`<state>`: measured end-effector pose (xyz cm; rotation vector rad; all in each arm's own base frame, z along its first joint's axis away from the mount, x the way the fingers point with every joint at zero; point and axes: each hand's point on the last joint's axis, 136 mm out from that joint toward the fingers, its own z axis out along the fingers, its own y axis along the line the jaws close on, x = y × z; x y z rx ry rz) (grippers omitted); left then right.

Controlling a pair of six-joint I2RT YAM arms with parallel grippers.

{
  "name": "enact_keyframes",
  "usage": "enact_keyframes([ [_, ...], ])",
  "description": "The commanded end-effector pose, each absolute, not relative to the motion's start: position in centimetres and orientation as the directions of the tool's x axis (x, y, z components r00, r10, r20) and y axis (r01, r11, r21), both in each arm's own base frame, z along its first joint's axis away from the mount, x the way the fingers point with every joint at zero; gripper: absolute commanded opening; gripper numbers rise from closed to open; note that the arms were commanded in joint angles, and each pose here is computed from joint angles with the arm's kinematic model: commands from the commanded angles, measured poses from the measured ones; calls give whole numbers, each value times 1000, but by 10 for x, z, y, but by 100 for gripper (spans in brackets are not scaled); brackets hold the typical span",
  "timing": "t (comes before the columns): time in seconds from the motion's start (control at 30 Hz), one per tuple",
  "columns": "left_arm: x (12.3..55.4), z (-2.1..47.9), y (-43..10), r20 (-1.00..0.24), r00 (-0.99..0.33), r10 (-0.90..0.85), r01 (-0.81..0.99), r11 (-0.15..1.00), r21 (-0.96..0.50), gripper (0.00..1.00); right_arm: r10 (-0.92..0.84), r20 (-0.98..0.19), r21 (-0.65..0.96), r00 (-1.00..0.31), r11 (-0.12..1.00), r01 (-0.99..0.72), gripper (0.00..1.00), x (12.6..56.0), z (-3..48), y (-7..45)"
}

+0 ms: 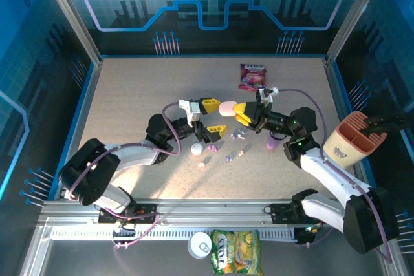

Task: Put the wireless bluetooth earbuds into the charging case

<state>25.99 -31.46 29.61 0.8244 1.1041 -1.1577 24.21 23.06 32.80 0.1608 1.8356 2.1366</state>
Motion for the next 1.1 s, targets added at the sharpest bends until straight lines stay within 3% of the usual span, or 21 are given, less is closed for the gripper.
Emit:
enact_keyframes([
  [0.0,253,315,-316,-947,66,-316,982,191,5,84,329,-149,969,-933,-140,-204,13,236,341,224],
  [0.47,252,326,-323,-942,12,-334,992,125,-31,75,333,-171,968,-927,-119,-221,14,235,341,227],
  [0.83,252,328,-327,-943,-7,-332,995,95,-41,60,332,-185,965,-925,-115,-234,15,236,339,231],
  [1.07,252,325,-328,-945,-10,-327,995,90,-41,61,324,-187,965,-927,-115,-235,15,236,338,234],
])
